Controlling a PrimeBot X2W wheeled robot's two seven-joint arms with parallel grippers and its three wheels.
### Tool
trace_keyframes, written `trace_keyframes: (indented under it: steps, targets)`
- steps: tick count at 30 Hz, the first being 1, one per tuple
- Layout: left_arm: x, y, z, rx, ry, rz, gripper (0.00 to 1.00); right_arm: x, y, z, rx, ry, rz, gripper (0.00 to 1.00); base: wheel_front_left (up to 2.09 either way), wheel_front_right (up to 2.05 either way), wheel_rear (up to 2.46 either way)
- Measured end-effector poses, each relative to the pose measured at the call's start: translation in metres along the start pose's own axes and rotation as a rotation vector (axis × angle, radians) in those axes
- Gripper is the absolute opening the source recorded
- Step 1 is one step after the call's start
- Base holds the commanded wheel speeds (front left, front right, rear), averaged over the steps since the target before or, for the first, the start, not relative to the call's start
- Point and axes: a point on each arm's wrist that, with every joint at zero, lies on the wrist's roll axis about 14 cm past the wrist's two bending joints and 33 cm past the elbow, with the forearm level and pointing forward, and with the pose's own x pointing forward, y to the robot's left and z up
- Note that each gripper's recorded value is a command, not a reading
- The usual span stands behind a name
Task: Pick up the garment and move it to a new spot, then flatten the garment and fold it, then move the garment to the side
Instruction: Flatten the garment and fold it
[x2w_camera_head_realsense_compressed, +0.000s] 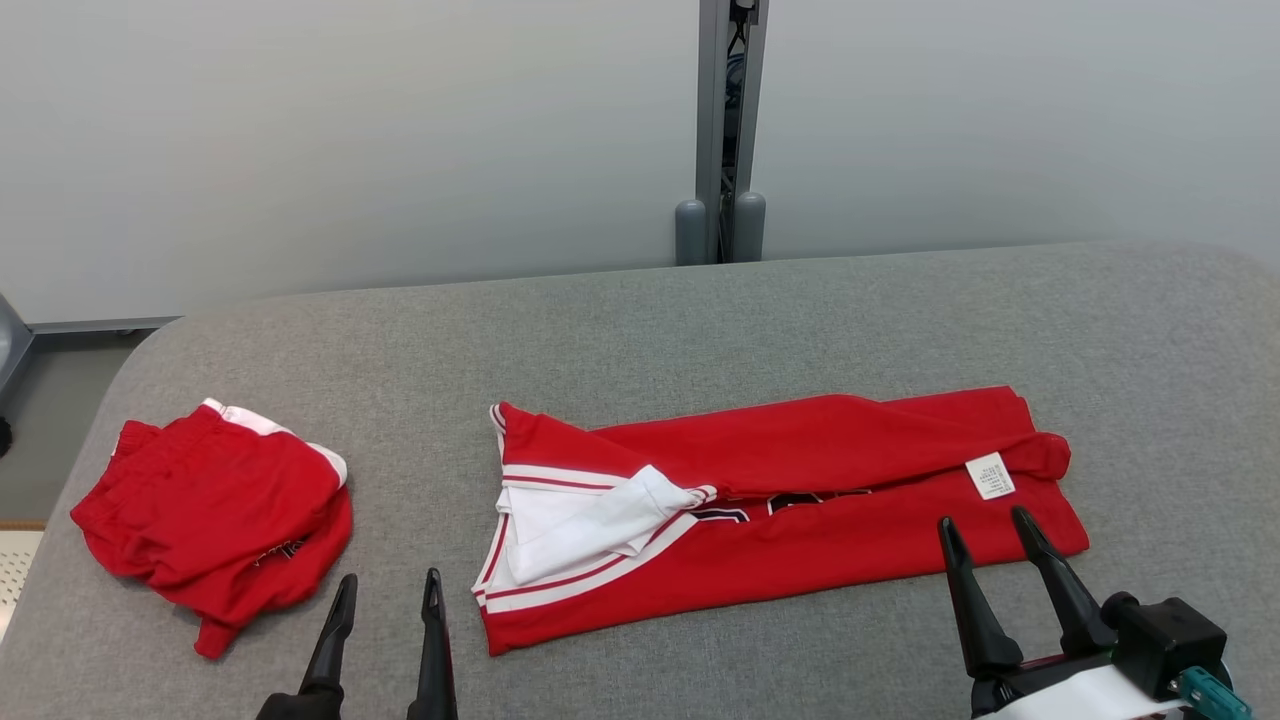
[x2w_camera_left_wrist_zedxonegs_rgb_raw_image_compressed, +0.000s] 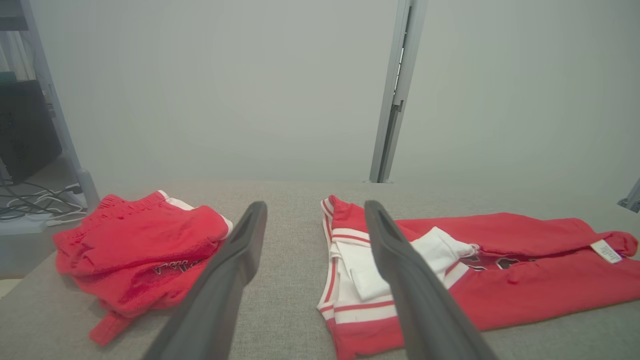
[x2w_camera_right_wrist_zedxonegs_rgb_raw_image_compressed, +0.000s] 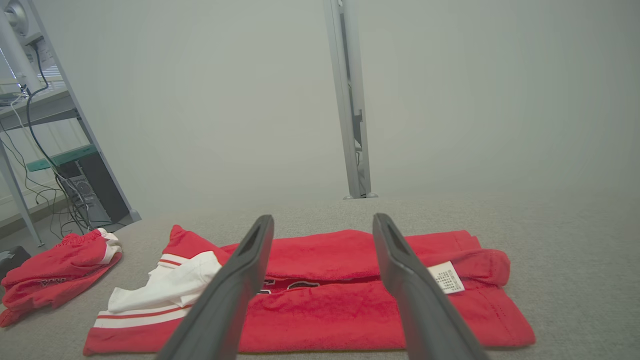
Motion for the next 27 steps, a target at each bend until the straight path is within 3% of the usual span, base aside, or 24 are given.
trace_keyframes:
  steps: [9, 18, 27]
  targets:
    - [0.002, -0.003, -0.009, 0.013, 0.029, -0.018, 1.0, 0.003, -0.016, -0.018, 0.011, 0.058, -0.047, 1.0, 0.0, 0.0, 0.0]
    - [0.013, -0.012, -0.015, 0.033, 0.043, -0.056, 1.0, 0.019, -0.087, -0.05, 0.106, 0.153, -0.282, 1.0, 0.0, 0.0, 0.0]
    - [0.031, -0.016, -0.021, 0.036, 0.058, -0.071, 1.0, 0.049, -0.131, -0.084, 0.144, 0.294, -0.408, 1.0, 0.0, 0.0, 0.0]
